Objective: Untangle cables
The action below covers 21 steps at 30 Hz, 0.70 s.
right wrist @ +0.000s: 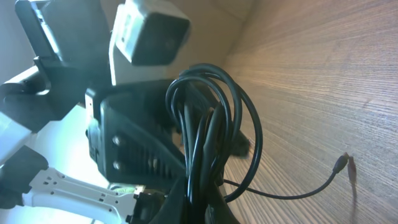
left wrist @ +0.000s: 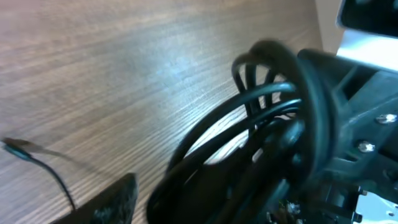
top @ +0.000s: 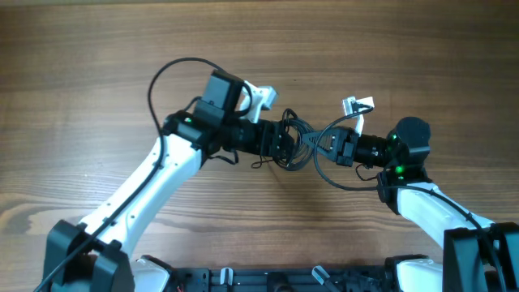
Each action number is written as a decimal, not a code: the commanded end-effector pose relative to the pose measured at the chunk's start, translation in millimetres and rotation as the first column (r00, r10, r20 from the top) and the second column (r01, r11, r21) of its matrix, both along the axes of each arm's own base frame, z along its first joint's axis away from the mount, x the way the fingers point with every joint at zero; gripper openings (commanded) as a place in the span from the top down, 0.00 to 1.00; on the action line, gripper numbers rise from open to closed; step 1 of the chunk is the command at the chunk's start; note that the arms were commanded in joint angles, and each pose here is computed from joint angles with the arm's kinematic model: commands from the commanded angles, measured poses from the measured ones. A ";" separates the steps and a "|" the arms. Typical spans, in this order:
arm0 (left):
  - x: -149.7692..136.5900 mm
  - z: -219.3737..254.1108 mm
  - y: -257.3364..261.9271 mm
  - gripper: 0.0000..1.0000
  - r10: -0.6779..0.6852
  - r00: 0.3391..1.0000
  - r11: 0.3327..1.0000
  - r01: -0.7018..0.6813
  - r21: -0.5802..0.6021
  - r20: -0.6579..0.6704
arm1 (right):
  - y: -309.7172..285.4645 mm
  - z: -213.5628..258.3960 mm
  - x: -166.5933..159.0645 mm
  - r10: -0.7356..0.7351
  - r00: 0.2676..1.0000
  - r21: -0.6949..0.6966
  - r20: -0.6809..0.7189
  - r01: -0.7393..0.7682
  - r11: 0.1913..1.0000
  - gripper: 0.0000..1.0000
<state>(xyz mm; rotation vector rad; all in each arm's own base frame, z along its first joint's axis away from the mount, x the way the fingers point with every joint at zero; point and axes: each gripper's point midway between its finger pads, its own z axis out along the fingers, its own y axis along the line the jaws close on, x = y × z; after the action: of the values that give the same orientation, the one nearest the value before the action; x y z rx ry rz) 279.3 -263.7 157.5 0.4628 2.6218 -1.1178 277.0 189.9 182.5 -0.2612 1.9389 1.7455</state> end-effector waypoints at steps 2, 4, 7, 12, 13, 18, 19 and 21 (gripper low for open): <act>1.2 -27.5 -3.8 0.67 0.039 0.999 0.994 -0.037 0.104 -0.025 | -0.3 1.9 2.4 -0.005 1.000 0.007 -0.013 0.006 1.000 0.96; 8.1 -35.9 2.7 0.86 0.111 0.993 0.983 -0.104 0.151 -0.034 | -0.7 1.6 4.0 -0.015 1.000 0.005 -0.012 0.015 1.000 0.96; 20.2 -39.7 14.8 0.96 0.197 0.980 0.964 -0.189 0.187 -0.027 | -1.7 0.7 7.5 -0.035 0.999 -0.004 0.012 0.035 0.999 0.94; 29.8 -38.4 23.7 0.96 0.231 0.973 0.958 -0.224 0.180 -0.023 | -2.8 -6.1 9.7 -0.050 0.998 -0.033 0.045 0.051 0.998 0.49; 31.1 -37.8 25.3 0.96 0.236 0.972 0.957 -0.228 0.178 -0.021 | -3.8 -9.8 12.0 -0.066 0.997 -0.041 0.030 0.067 0.997 0.41; 28.3 -29.7 18.1 0.96 0.155 0.988 0.982 -0.152 0.109 -0.020 | -16.2 -39.3 32.3 -0.231 0.969 -0.124 -0.091 0.219 0.968 0.18; 23.0 -25.2 11.8 0.96 0.088 0.996 0.994 -0.087 0.073 -0.008 | -18.9 -44.4 35.4 -0.260 0.960 -0.141 -0.107 0.244 0.960 0.16; 11.2 -16.7 1.2 0.96 -0.049 0.998 0.999 0.048 0.008 0.031 | -24.0 -52.7 40.6 -0.310 0.942 -0.171 -0.131 0.287 0.943 0.13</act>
<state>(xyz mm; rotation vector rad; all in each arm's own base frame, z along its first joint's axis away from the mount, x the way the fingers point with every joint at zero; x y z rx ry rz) 308.9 -242.0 127.0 0.2275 2.7061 -0.9081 298.2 178.7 140.1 0.0126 2.0936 1.6039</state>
